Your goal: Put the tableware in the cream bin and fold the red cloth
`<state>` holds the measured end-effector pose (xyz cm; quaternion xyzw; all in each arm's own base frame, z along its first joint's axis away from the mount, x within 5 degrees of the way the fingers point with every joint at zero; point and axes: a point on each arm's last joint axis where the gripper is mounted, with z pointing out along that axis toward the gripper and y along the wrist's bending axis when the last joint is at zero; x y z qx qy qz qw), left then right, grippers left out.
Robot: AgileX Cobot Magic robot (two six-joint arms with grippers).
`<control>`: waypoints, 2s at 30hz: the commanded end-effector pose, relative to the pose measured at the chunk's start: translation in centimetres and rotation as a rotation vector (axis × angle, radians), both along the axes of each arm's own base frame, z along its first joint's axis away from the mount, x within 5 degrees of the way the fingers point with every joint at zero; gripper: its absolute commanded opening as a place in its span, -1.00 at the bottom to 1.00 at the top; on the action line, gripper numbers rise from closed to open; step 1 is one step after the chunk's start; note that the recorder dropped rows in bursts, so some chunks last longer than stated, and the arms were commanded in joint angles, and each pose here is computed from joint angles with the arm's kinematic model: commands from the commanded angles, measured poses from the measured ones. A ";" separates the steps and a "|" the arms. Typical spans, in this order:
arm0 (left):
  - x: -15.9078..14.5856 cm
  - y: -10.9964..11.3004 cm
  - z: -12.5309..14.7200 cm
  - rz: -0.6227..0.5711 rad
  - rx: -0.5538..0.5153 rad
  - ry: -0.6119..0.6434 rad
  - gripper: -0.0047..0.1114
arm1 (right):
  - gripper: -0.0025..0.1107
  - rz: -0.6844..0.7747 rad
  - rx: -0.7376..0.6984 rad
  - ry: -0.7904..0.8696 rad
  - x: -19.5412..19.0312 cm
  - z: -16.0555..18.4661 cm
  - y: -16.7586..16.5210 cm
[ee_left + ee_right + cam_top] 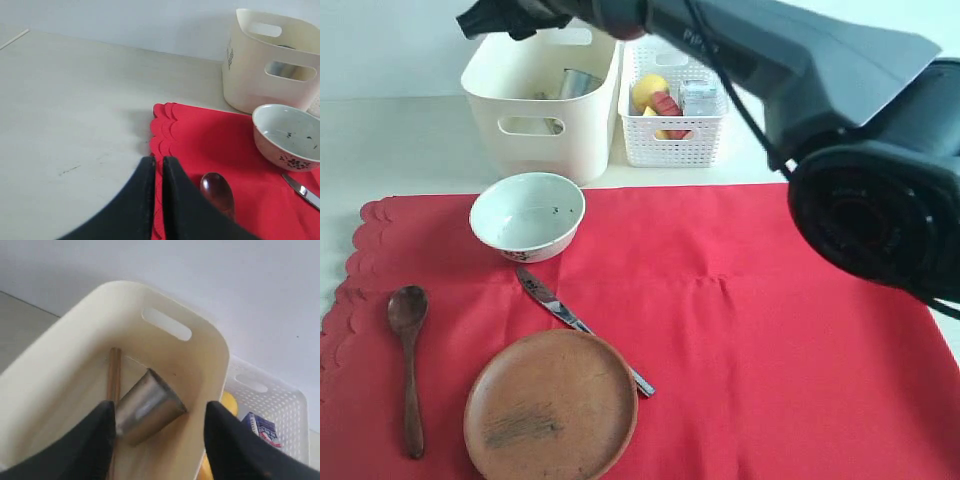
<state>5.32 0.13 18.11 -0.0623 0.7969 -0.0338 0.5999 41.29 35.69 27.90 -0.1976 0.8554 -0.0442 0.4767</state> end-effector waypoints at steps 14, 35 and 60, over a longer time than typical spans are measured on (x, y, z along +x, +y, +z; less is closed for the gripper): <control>0.0 0.0 0.0 0.002 0.002 -0.008 -0.79 | -0.96 0.276 -0.067 0.192 -9.5 10.8 -1.3; 0.0 0.0 0.0 0.002 0.002 -0.008 -0.79 | -0.96 0.405 -0.008 0.219 -20.8 18.5 -13.2; 0.0 0.0 0.0 0.002 0.002 -0.008 -0.79 | -0.96 0.761 0.324 0.058 -38.9 13.4 -30.5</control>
